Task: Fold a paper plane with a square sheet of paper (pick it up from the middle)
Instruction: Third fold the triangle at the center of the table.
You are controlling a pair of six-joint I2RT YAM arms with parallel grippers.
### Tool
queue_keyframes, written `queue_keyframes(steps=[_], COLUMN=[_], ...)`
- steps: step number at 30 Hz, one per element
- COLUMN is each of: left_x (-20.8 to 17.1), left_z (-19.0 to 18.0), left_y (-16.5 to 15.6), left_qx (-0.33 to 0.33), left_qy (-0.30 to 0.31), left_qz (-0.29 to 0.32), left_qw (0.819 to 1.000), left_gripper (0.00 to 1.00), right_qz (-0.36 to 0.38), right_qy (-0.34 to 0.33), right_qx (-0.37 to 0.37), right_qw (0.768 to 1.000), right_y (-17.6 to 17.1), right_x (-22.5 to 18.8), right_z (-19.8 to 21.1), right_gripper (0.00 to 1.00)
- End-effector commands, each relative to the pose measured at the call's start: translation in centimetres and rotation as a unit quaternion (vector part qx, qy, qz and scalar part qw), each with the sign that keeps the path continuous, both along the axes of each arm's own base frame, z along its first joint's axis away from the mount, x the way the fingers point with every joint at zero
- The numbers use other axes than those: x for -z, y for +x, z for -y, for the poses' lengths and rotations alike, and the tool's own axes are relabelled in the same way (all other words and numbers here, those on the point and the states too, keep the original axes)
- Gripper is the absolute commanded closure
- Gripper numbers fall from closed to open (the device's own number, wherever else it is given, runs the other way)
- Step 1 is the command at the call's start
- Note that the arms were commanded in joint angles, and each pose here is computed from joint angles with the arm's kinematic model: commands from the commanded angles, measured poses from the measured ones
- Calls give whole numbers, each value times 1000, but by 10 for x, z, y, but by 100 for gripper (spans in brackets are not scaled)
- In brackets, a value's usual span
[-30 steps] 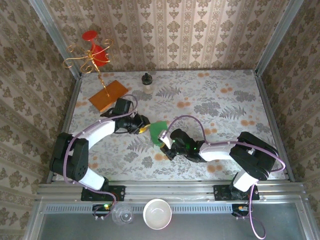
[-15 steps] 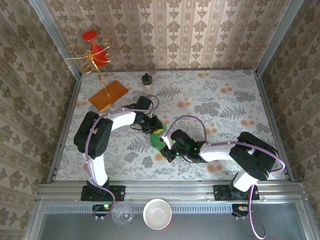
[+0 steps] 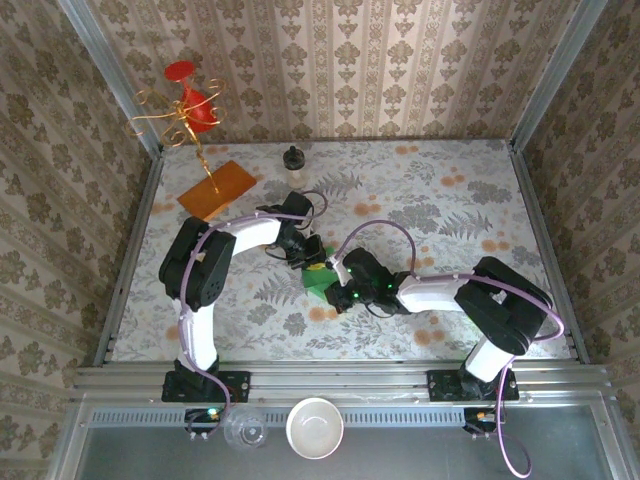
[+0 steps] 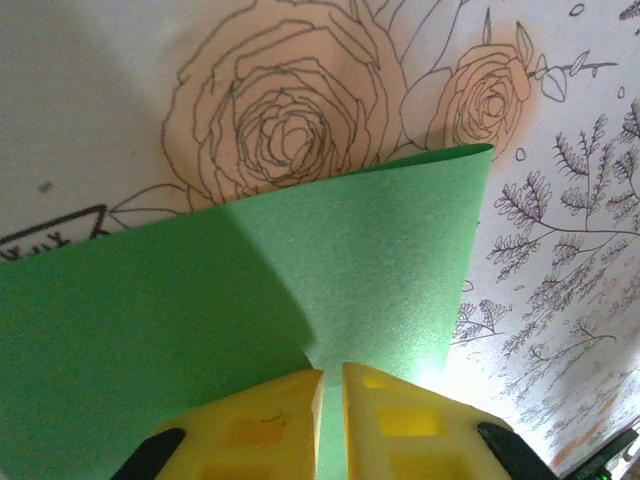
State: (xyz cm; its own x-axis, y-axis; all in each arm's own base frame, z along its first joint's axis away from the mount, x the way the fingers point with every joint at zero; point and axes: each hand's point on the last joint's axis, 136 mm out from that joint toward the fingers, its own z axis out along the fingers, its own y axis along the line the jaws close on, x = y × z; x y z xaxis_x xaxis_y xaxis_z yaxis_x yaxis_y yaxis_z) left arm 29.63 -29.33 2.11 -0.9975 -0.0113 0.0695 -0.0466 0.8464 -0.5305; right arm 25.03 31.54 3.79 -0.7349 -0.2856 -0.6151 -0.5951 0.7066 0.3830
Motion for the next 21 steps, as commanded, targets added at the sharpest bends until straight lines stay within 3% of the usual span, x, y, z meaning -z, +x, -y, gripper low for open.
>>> queue_keyframes(steps=[1, 21], left_x=[18, 15], left_z=[-7, -4], left_y=[-11, -8], left_qx=[18, 23], left_qy=[32, 27], left_qz=[-22, -18], left_qw=[999, 999], left_gripper=[84, 84], right_qz=[-16, -16], right_qy=[-14, -47], right_qx=[38, 68], right_qw=[999, 996], right_y=[9, 20], right_x=[5, 14], right_z=[7, 18], right_gripper=[100, 100])
